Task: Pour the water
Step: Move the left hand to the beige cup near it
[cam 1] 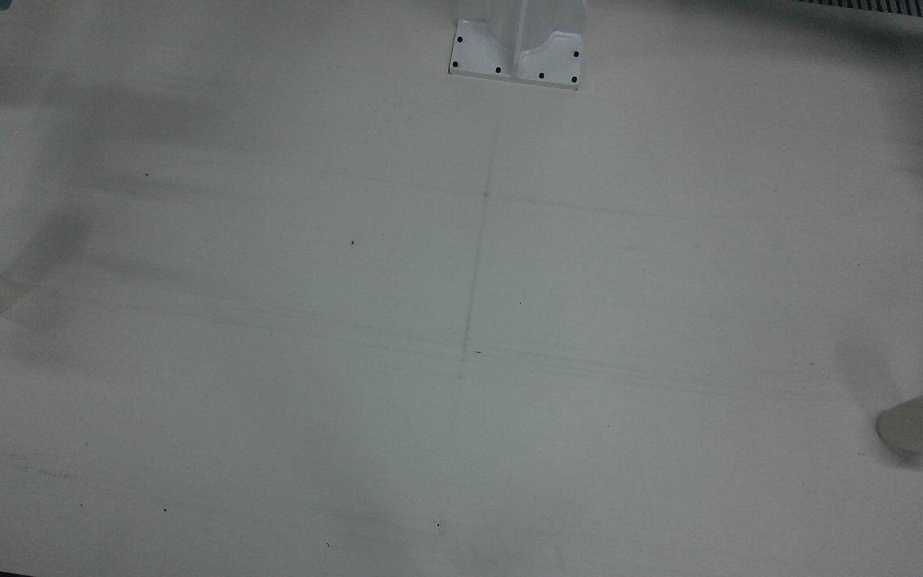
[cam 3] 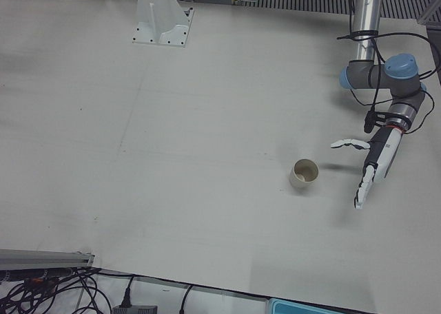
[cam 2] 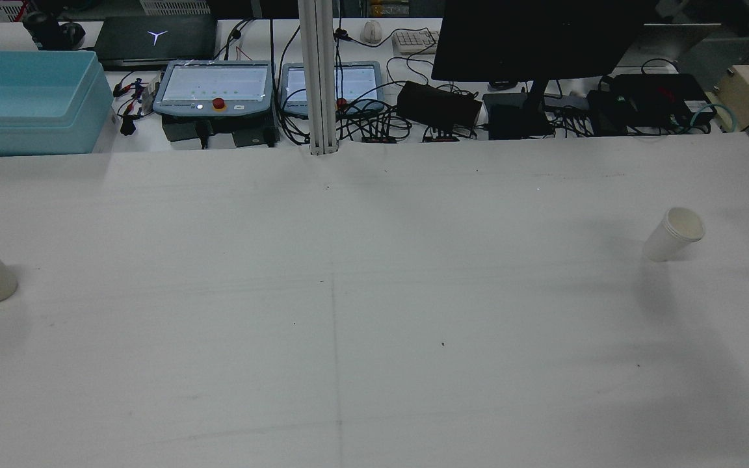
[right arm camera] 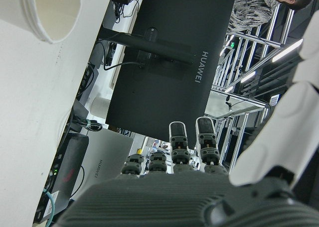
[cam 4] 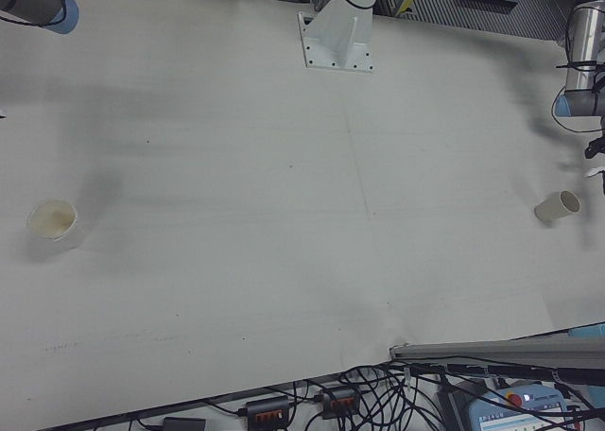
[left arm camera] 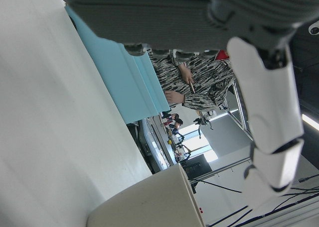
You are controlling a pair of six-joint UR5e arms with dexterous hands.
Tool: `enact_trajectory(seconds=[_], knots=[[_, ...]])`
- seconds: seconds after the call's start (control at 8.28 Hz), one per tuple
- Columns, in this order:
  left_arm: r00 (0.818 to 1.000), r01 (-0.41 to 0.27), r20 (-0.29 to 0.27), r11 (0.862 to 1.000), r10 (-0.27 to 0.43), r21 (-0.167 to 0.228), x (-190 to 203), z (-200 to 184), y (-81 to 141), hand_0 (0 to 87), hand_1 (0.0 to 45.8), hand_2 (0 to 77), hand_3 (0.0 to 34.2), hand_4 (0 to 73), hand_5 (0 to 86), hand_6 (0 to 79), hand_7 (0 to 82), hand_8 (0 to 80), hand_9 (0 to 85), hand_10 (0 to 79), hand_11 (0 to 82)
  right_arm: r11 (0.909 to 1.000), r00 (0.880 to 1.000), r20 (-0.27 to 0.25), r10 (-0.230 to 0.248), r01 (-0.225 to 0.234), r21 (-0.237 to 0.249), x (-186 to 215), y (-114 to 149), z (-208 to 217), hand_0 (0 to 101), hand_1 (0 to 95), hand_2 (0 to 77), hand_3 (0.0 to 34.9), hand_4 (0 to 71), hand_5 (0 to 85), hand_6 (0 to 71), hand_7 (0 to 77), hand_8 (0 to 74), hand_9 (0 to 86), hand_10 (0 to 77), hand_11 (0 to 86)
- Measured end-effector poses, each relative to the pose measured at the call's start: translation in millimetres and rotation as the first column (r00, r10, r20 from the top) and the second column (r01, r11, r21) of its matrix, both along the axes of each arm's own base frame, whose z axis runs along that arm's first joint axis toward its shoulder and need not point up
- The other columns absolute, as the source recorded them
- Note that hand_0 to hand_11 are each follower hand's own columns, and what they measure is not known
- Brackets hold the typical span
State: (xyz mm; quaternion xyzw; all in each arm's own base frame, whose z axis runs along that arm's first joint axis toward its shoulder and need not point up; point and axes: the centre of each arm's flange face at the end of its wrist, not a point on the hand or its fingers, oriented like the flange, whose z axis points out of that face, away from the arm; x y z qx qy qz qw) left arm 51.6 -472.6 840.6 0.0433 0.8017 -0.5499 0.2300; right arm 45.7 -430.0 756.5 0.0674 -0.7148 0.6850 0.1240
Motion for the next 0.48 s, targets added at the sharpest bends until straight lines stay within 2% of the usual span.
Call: enact_trajectory(seconds=[0.12,0.24,0.36,0.48], knots=[[1.000,-0.003,-0.006,1.000,0.003,-0.001,3.1,0.0,0.9,46.1,10.4,15.3,0.0,1.1,0.0,0.5,1.1,0.0,1.1,0.5,1.6,1.0000,1.000,-0.001,-0.001,0.001,0.000,-0.9,-0.2,0.1,42,8.2,13.6,0.0,10.9,24.0,12.0,22.9,3.3,8.7,4.4,7.1],[1.000,-0.005,-0.008,1.000,0.005,-0.001,4.8,-0.3,1.0,42.3,10.9,11.4,0.0,1.1,0.0,0.5,1.1,0.0,1.1,0.5,1.6,1.0000,1.000,-0.001,-0.002,0.002,0.000,-1.7,-0.6,-0.1,42,8.2,13.6,0.0,10.9,24.0,12.0,22.9,3.3,8.7,3.8,7.1],[1.000,-0.008,-0.006,1.000,0.008,0.000,6.6,-0.4,1.1,40.9,9.3,11.4,0.0,1.1,0.0,0.5,1.1,0.0,1.1,0.5,1.6,1.0000,1.000,-0.001,-0.002,0.002,0.001,-2.0,-0.9,-0.2,42,8.2,13.6,0.0,10.9,23.5,12.0,22.9,3.3,8.7,3.8,7.1],[1.000,-0.016,-0.003,1.000,0.016,0.001,11.8,-1.1,0.9,40.9,10.9,11.4,0.0,1.1,0.0,0.5,1.1,0.0,1.6,0.0,1.6,1.0000,1.000,-0.001,-0.003,0.003,0.001,-2.5,-0.9,-0.1,42,8.2,13.6,0.0,10.9,24.0,12.0,22.9,3.3,8.7,3.8,7.1]])
